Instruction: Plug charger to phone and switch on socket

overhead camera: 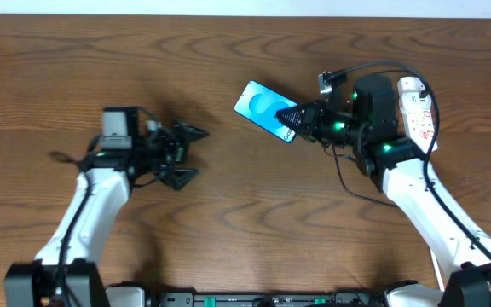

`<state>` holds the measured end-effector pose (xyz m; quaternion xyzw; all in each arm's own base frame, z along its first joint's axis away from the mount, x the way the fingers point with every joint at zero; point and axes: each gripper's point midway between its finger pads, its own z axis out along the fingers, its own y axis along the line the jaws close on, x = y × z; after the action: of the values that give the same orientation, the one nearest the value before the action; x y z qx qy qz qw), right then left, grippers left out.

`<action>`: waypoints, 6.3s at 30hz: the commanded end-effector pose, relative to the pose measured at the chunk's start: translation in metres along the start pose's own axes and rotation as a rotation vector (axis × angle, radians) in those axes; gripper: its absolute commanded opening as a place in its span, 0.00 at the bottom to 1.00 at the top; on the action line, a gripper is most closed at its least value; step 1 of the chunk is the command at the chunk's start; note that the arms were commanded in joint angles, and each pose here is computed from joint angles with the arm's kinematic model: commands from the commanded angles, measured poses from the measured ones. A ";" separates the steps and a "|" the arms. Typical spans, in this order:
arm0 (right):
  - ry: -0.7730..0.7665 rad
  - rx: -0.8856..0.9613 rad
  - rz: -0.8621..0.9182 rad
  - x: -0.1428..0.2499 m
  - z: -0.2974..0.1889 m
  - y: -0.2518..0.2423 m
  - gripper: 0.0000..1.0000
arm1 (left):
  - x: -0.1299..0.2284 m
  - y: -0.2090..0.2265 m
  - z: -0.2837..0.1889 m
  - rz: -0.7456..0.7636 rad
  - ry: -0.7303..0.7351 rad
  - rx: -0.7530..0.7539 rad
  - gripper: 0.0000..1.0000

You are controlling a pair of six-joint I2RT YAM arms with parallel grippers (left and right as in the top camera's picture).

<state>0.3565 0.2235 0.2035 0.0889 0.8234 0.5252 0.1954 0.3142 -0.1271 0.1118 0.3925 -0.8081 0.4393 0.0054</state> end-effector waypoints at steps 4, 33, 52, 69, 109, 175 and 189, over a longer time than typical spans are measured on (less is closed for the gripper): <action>-0.160 0.076 0.410 -0.007 0.002 -0.034 0.01 | 0.038 -0.013 0.014 0.065 0.182 0.049 0.96; -0.034 0.015 0.888 0.078 0.056 0.017 0.01 | 0.025 -0.076 0.005 0.145 0.126 0.271 0.79; -0.090 0.000 0.831 0.090 0.066 0.028 0.01 | 0.024 -0.078 0.005 -0.087 0.150 0.260 0.43; -0.156 0.017 0.744 0.089 0.070 0.024 0.01 | 0.034 -0.078 0.003 -0.207 0.224 0.248 0.24; -0.439 0.192 -0.050 0.036 0.052 0.006 0.55 | -0.003 -0.075 0.007 0.216 -0.050 0.246 0.08; -0.210 1.148 -0.018 -0.042 -0.099 -0.119 0.95 | 0.029 -0.045 0.011 0.574 0.105 0.191 0.08; -0.079 1.244 -0.068 -0.078 -0.040 -0.209 0.75 | 0.030 -0.043 0.012 0.564 0.110 0.184 0.08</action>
<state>0.4137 0.0745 0.0584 0.2055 0.9654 -0.0498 0.1529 0.3240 -0.1650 0.1365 0.1421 -0.8435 0.5081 -0.1009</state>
